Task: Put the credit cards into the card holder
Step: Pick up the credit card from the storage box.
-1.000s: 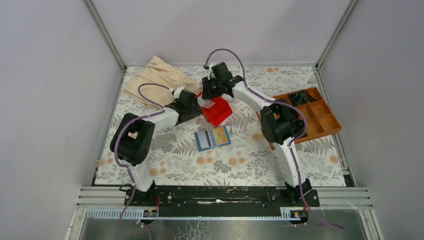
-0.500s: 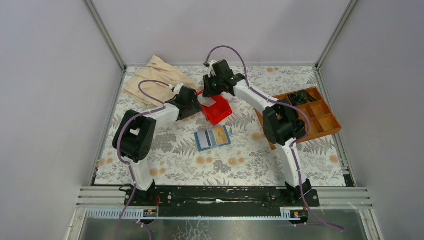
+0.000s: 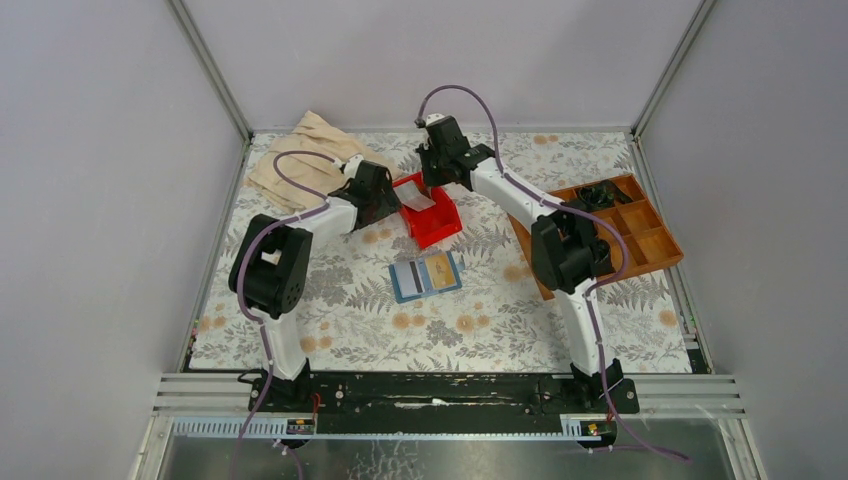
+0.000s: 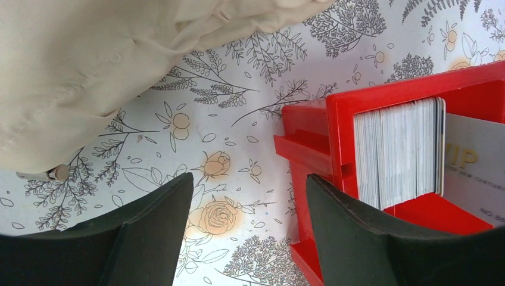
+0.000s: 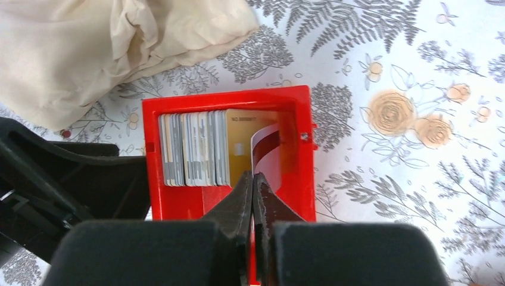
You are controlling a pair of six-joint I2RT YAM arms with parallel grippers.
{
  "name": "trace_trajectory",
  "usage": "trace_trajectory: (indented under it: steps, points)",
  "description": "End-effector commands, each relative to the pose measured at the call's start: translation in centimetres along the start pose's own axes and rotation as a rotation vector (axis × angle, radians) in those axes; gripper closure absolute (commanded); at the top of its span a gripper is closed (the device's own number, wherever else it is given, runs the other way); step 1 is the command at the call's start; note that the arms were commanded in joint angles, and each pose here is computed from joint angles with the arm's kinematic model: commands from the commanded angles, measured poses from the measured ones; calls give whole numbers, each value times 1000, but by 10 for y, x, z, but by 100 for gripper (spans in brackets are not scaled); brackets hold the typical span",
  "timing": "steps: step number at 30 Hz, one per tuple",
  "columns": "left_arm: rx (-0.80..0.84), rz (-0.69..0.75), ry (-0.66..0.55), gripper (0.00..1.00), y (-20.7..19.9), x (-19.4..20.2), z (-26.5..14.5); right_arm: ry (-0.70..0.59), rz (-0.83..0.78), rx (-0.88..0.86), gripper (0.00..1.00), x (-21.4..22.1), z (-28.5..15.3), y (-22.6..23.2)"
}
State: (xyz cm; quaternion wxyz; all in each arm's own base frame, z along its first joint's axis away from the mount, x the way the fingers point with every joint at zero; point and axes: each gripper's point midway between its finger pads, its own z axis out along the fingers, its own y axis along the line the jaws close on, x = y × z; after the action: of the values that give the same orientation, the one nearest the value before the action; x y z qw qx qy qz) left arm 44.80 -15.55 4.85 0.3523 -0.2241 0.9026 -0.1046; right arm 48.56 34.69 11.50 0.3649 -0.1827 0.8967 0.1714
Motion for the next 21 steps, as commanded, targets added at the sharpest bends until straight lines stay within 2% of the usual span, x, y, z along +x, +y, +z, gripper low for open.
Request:
trace_trajectory:
  steps: [1,8,16,18,20,21]
  points:
    - [56,-6,-54,23,-18,-20,-4,-100,-30,72,100,-33,-39,3]
    - [64,-19,-82,22,-16,-28,-25,-147,-57,147,100,-47,-59,-9]
    - [161,-67,-132,19,-17,-35,-78,-153,-40,105,100,-42,-112,3]
    - [206,-81,-148,14,-17,-33,-93,-132,-33,70,100,-33,-126,11]
    - [267,-85,-153,2,-20,-30,-109,-100,-25,30,100,-20,-140,20]
    - [302,-85,-156,0,-22,-28,-118,-87,-19,7,100,-14,-148,25]
